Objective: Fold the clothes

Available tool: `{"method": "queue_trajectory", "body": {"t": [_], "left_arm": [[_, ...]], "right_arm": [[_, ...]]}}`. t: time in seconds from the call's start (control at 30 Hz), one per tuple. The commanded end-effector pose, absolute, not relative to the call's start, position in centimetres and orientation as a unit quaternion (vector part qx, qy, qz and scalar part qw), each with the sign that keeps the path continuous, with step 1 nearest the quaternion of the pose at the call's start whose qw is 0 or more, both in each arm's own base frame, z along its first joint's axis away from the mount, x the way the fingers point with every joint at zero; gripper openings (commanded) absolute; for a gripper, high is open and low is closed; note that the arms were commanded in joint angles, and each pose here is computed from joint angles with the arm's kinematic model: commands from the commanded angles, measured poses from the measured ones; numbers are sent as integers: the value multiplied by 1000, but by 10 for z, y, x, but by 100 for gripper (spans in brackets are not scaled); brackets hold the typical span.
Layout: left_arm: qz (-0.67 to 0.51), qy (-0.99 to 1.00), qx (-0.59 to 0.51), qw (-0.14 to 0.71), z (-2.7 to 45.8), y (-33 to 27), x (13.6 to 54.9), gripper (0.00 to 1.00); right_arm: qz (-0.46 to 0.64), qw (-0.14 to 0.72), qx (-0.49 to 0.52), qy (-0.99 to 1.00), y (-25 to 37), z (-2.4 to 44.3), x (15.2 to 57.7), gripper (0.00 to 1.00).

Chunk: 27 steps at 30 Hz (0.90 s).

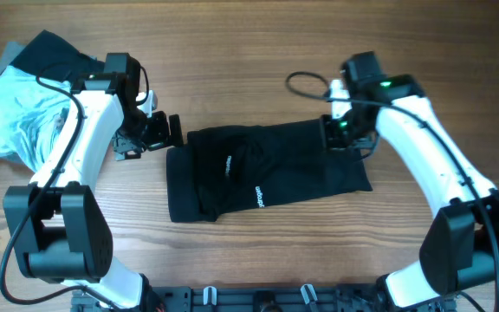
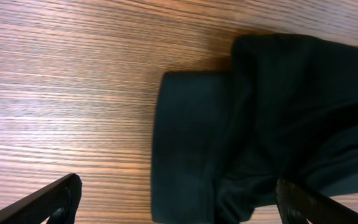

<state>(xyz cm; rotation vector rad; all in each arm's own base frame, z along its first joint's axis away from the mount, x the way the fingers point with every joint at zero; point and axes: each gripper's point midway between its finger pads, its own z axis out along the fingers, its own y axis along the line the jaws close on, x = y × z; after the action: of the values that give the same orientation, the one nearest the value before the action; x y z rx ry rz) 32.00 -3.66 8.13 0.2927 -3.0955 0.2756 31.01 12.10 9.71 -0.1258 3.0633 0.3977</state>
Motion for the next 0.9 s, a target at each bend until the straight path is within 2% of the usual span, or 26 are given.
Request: {"method": "queue_trajectory", "body": {"t": [0.0, 0.03, 0.1, 0.13, 0.17, 0.3, 0.4, 0.47, 0.5, 0.53, 0.6, 0.63, 0.87], "left_arm": [[119, -988, 96, -9, 94, -45, 328, 100], [119, -988, 97, -9, 94, -44, 328, 100], [119, -988, 97, -9, 94, -44, 328, 100], [119, -988, 97, -9, 94, -44, 328, 100], [119, -988, 96, -9, 94, -45, 328, 100], [118, -988, 97, -2, 92, -45, 324, 100], [117, -988, 97, 12, 85, -44, 316, 100], [115, -988, 99, 27, 74, -44, 306, 100], [114, -988, 100, 35, 67, -44, 300, 100], [114, -988, 101, 41, 61, -44, 296, 100], [115, -987, 102, 51, 50, -45, 287, 100], [129, -984, 103, 60, 41, -50, 280, 99], [283, -958, 46, 16, 31, -100, 288, 100]], "right_arm": [[111, 30, -42, 992, 135, 98, 309, 10], [111, 29, -46, 992, 138, 98, 308, 15], [113, 30, -43, 992, 142, 98, 307, 61], [114, 29, -39, 992, 142, 98, 307, 78], [114, 29, -38, 992, 141, 98, 307, 81], [116, 37, -25, 992, 134, 99, 314, 82], [113, 34, 2, 993, 117, 99, 317, 80], [111, 29, 17, 993, 106, 98, 318, 62], [109, 27, 22, 993, 102, 98, 318, 44], [106, 28, 26, 994, 98, 97, 318, 37], [97, 28, 29, 994, 94, 91, 318, 10], [96, 25, 30, 995, 93, 82, 314, 5], [91, -5, 49, 995, 89, 55, 294, 4]]}}
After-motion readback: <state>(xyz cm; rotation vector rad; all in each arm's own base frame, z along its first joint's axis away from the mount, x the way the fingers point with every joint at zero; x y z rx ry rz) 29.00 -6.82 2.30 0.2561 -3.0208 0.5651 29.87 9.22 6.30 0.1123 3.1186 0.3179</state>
